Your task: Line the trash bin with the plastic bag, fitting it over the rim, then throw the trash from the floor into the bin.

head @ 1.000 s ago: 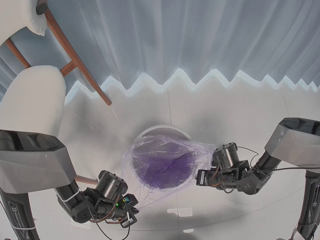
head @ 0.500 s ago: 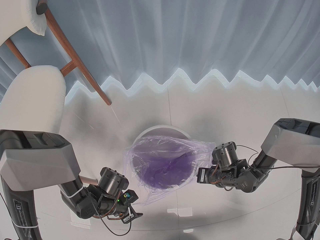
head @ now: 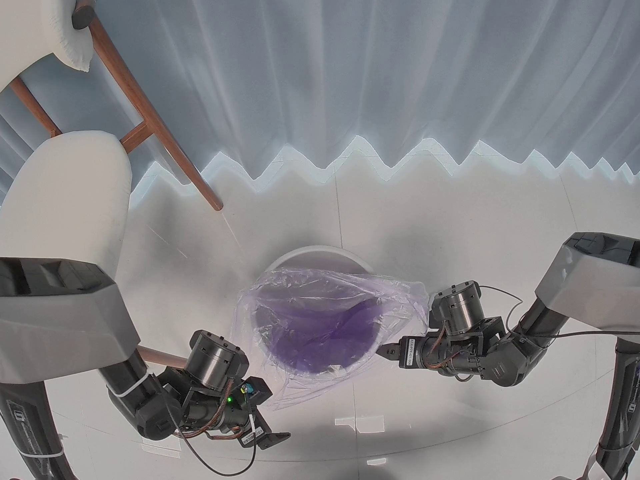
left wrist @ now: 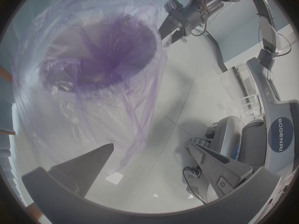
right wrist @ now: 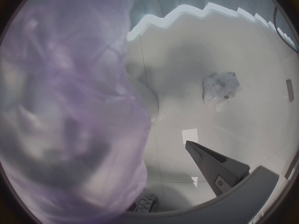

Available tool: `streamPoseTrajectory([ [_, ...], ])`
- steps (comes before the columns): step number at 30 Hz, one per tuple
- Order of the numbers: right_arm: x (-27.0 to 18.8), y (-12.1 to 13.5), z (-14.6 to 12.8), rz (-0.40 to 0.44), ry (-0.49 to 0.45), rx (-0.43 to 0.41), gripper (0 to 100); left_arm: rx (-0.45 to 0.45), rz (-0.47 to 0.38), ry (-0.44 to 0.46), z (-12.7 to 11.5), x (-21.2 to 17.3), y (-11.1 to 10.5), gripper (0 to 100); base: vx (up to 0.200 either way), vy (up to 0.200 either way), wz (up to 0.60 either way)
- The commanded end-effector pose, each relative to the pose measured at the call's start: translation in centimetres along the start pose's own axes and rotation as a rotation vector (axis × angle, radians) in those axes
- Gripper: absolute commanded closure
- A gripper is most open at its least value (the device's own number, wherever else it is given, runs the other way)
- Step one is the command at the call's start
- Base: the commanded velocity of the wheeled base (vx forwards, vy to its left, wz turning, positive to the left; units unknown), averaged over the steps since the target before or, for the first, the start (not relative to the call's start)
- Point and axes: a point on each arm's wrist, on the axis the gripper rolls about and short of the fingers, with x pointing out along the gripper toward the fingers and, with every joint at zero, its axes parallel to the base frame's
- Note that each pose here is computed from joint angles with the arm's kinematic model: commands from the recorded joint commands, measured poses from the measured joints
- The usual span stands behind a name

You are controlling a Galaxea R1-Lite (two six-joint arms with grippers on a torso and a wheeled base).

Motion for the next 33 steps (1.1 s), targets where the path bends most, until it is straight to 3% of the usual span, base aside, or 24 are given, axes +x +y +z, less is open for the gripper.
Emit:
streamPoseTrajectory([
  [1, -1.8, 0.3, 0.3, 0.015, -0.019, -0.001, 0, 0.014, 0.020, -0.059, 0.6, -2.4, -0.3, 0, 0.000, 0.000, 0.00],
  [4, -3.4, -0.1, -0.5, 0.010, -0.006, -0.001, 0, 0.029, 0.031, -0.114, 0.8, -5.2, -1.1, 0, 0.000, 0.000, 0.00],
  [11, -4.8, 0.1, -0.5, 0.020, -0.018, -0.004, 0, 0.036, 0.035, -0.141, 0.5, -6.9, -1.7, 0, 0.000, 0.000, 0.00],
  [18, -7.4, 1.1, 1.5, 0.081, -0.116, -0.018, 0, 0.006, 0.064, -0.198, 1.3, -7.8, -0.9, 0, 0.000, 0.000, 0.00],
  [26, -8.6, 0.5, 3.5, 0.145, -0.263, -0.109, 0, -0.050, 0.125, -0.242, 2.0, -8.5, 0.6, 0, 0.000, 0.000, 0.00],
  [29, -8.3, -0.3, 4.7, 0.186, -0.351, -0.197, 0, -0.058, 0.161, -0.280, 3.0, -8.7, 1.8, 0, 0.000, 0.000, 0.00],
  [33, -7.7, -0.9, 4.9, 0.219, -0.371, -0.285, 0, -0.081, 0.194, -0.278, 3.0, -8.7, 2.9, 0, 0.000, 0.000, 0.00],
])
